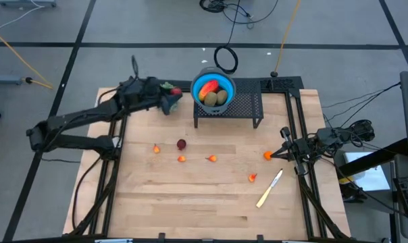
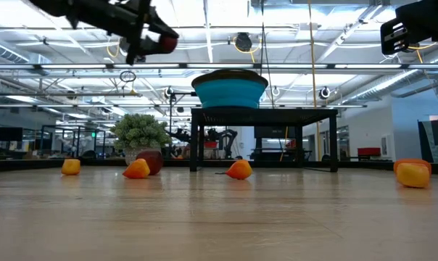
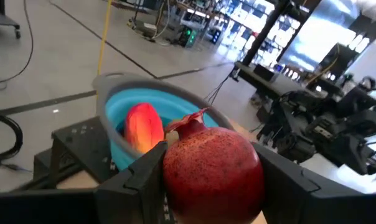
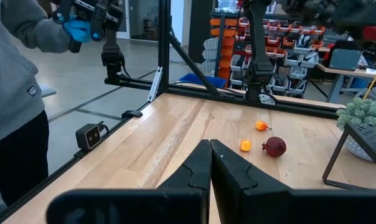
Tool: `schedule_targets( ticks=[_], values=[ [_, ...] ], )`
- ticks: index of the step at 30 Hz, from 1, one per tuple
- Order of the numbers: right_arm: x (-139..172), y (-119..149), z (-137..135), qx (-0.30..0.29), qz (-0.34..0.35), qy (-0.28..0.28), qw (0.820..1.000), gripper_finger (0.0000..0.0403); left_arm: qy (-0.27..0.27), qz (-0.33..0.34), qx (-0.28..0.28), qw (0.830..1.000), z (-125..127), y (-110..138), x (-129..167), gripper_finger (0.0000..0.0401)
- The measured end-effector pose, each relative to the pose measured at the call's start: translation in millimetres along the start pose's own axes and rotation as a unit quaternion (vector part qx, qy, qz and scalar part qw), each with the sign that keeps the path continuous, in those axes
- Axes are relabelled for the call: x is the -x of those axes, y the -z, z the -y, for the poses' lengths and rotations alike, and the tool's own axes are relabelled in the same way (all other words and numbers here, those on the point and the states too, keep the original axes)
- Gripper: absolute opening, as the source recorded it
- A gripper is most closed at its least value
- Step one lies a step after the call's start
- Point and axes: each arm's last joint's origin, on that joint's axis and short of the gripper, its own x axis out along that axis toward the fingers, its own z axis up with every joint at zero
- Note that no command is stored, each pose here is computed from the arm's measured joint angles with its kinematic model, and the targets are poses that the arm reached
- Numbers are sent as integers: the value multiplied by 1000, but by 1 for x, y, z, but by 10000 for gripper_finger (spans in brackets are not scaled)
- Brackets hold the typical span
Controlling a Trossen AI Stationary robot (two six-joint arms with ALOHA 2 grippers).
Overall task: Pick & Place Fruit
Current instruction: Put the red pomegranate into the blue strainer bowl on the shelf
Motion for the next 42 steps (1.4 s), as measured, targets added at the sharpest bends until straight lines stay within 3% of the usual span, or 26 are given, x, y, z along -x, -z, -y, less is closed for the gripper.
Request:
schedule_targets(
  ticks=[11,20,34,42],
  values=[
    [0,0,0,0,0,0,1000,0,2,-36,-68,997,11,-33,-53,200],
    [0,0,0,0,0,0,1000,0,7,-69,-116,991,23,-47,-96,200],
    [0,0,0,0,0,0,1000,0,4,-97,-137,986,20,-35,-160,200],
    [0,0,0,0,0,0,1000,0,-3,-97,-163,982,18,-21,-178,200]
  ],
)
